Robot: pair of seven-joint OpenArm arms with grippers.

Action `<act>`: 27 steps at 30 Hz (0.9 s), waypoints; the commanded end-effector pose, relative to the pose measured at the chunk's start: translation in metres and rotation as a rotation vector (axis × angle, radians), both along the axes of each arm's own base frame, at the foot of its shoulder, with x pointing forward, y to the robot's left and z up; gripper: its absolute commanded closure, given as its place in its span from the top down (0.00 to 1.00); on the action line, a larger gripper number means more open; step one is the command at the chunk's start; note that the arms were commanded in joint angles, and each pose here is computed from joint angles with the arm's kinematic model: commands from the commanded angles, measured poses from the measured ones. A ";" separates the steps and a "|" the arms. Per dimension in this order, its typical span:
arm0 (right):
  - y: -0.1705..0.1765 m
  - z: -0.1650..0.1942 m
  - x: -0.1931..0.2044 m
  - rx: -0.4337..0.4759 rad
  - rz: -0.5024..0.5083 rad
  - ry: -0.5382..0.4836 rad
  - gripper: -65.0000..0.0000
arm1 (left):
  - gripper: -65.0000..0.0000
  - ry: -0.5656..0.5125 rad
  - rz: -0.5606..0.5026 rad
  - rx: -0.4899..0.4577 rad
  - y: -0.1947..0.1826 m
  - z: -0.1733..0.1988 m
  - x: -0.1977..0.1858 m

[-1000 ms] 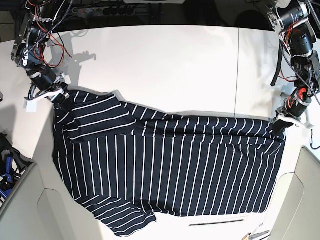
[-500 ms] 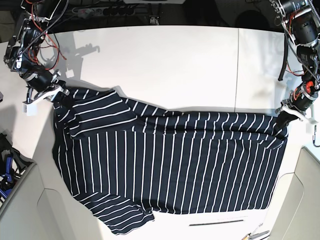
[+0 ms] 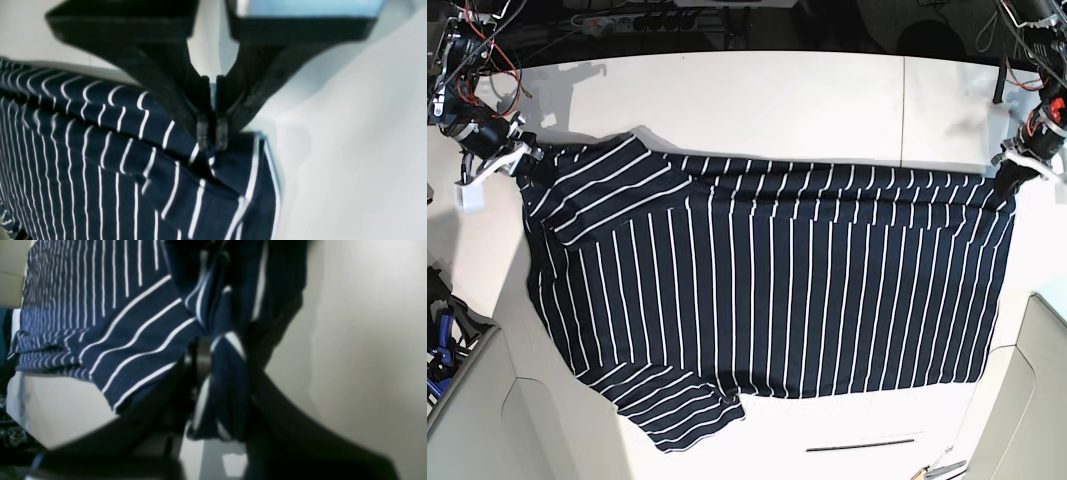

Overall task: Fold the T-shirt properly
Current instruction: 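Lay the shirt edge down and open both grippers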

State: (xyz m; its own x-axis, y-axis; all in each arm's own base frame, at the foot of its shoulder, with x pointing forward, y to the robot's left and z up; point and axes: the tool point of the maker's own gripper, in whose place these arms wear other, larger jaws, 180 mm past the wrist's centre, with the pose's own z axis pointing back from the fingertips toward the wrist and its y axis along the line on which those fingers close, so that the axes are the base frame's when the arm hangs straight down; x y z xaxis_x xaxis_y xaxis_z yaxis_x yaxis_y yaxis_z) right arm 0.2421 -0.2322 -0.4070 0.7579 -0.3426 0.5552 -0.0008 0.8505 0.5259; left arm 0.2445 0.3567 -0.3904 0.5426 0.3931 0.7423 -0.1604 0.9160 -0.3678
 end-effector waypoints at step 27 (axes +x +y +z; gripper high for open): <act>-0.040 0.027 -0.063 -0.146 -0.035 0.019 0.00 | 0.00 0.040 -0.059 0.012 -0.041 0.020 -0.078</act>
State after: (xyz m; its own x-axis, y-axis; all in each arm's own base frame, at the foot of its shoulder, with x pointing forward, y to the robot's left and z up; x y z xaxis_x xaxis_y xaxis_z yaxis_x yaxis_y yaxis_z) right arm 0.1742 -0.2665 -0.3909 0.7768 -0.3002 0.5537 0.0594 0.9101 0.4101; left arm 0.1624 0.3118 -0.3815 0.6165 0.3664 0.6969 -0.1404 0.9221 -0.3606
